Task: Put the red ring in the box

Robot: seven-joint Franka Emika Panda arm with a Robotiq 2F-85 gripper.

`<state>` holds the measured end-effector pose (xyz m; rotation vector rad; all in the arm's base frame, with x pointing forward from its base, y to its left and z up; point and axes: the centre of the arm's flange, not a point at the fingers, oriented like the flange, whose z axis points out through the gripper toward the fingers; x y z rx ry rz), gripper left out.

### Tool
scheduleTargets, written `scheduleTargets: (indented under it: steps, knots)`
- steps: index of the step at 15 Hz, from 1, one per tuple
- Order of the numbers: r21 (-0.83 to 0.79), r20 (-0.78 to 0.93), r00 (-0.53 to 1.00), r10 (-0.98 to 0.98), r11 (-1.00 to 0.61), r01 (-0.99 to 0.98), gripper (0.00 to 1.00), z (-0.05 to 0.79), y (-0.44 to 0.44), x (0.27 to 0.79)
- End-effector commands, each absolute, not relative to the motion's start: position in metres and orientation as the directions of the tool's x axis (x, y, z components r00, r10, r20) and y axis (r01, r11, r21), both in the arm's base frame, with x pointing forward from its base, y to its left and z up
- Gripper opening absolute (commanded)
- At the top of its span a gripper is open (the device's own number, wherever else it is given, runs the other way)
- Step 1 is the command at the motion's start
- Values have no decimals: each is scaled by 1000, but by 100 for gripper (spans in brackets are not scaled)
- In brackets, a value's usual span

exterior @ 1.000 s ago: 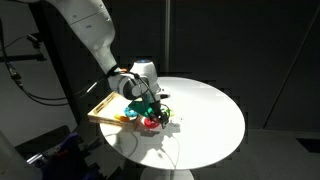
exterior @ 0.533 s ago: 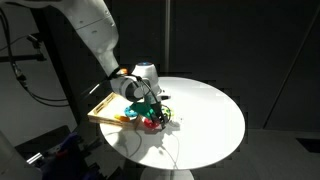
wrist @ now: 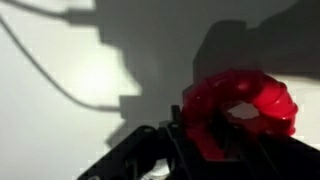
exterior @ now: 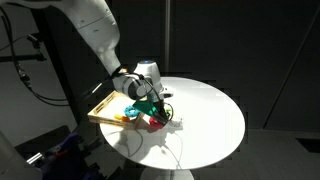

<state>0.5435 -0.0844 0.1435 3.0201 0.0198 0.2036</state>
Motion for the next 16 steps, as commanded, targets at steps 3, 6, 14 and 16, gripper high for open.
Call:
scheduleTargets:
  steps: [3, 6, 14, 16]
  knots:
    - [103, 200, 980, -7, -994, -28, 9, 208, -77, 558]
    - [79, 232, 973, -4, -997, -23, 9, 240, -64, 563]
    - [-12, 227, 973, 39, -999, 43, 9, 291, 5, 554]
    - [-34, 210, 976, 59, -997, 67, 9, 296, 23, 545]
